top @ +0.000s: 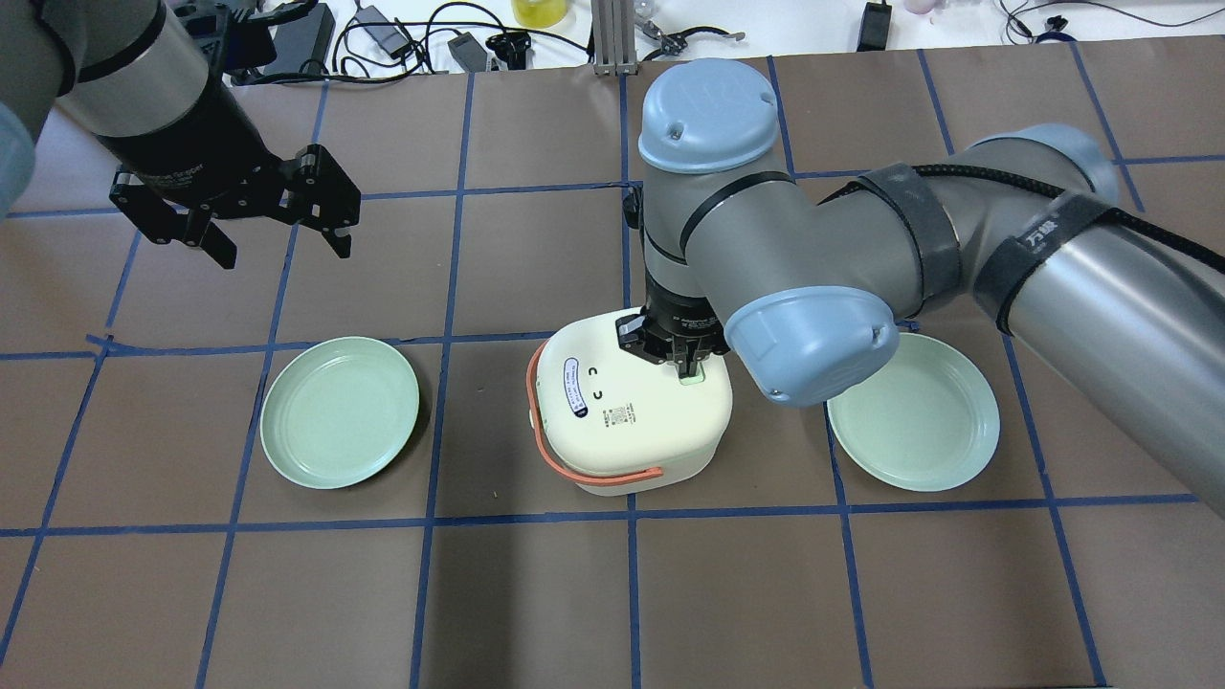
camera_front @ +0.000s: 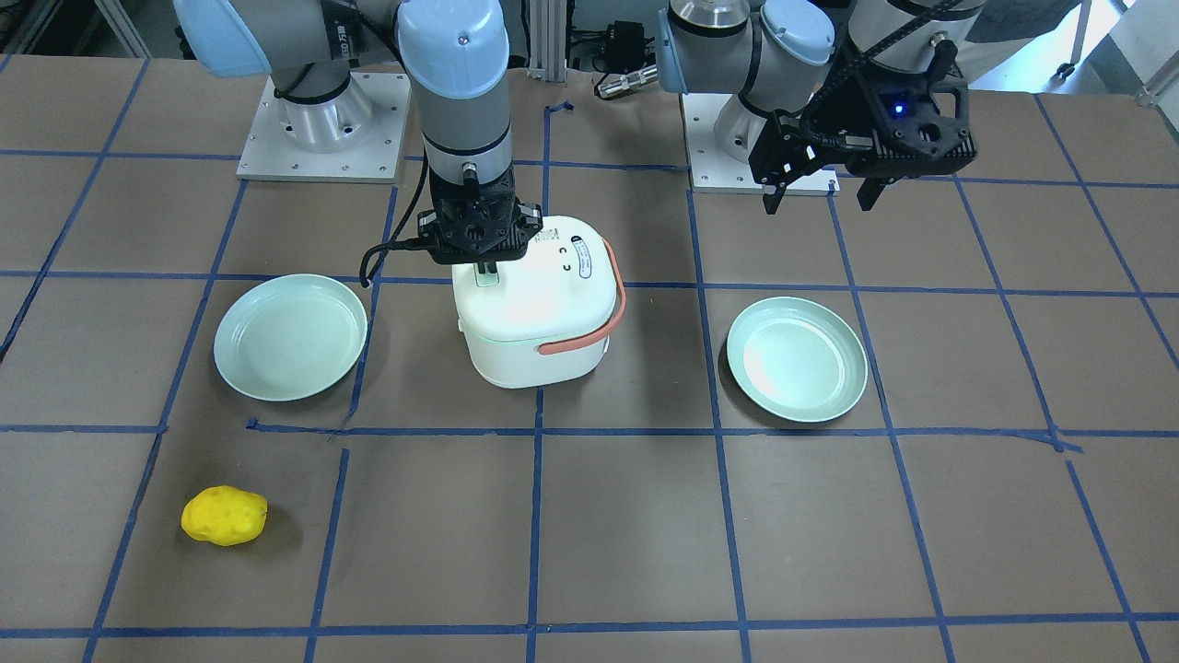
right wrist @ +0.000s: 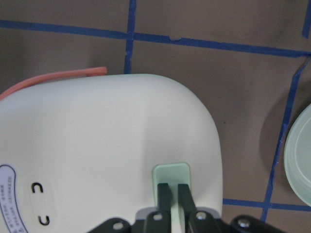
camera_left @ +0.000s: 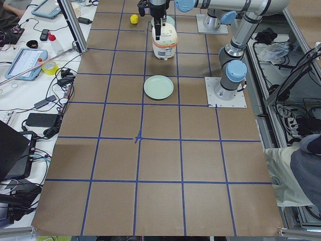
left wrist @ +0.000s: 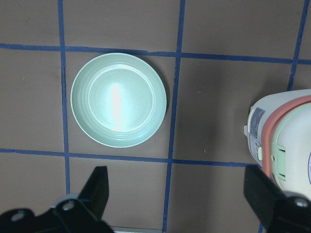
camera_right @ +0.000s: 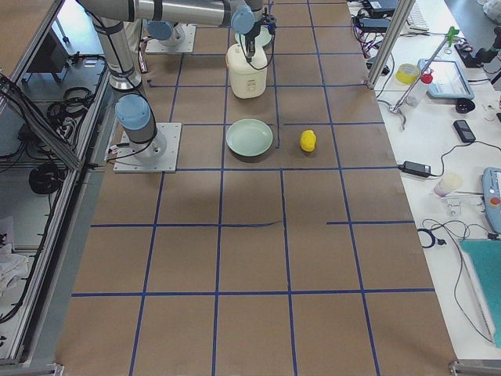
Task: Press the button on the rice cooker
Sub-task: 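Press down on the green button with the closed right gripper, then lift the right gripper away as the cooker lid pops open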
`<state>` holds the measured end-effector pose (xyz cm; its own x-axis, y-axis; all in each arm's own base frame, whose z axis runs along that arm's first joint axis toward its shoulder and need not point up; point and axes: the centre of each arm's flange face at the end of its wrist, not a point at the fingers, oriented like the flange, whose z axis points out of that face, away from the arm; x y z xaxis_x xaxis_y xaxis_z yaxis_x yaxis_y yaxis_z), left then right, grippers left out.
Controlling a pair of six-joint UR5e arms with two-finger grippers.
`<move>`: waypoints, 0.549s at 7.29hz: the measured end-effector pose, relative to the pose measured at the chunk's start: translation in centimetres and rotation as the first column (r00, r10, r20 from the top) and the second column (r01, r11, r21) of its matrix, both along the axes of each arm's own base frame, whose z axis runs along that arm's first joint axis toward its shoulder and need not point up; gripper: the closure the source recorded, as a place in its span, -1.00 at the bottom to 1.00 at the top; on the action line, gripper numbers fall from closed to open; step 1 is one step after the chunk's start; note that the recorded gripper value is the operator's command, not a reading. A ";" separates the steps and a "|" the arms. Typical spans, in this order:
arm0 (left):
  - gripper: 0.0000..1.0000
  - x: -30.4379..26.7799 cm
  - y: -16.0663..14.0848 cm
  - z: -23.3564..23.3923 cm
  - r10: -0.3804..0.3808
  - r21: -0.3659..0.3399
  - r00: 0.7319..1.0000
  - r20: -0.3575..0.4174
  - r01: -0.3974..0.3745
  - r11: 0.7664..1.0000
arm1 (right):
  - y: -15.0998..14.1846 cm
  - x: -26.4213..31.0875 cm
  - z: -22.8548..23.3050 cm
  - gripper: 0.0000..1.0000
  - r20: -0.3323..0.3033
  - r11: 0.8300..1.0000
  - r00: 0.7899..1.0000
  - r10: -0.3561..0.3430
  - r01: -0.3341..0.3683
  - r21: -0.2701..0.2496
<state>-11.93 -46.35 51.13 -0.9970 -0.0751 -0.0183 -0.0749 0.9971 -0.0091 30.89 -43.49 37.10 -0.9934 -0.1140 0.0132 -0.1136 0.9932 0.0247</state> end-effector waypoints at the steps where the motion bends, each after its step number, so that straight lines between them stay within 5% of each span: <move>1: -1.00 0.0 0.0 0.0 0.000 0.000 1.000 0.000 0.000 1.000 | -0.9 -0.4 1.8 -1.00 -0.012 0.999 1.000 -0.005 0.005 -0.040; 4: -1.00 0.0 0.0 0.0 0.000 0.000 1.000 0.000 0.000 1.000 | -6.0 -6.1 10.4 -1.00 -0.017 0.990 0.998 -0.065 0.062 -0.125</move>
<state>-11.93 -46.35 51.14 -0.9970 -0.0755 -0.0184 -0.0753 0.9971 -0.0092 24.83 -49.45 47.54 -0.9979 -0.0469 0.0441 -0.0510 0.9939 -0.0978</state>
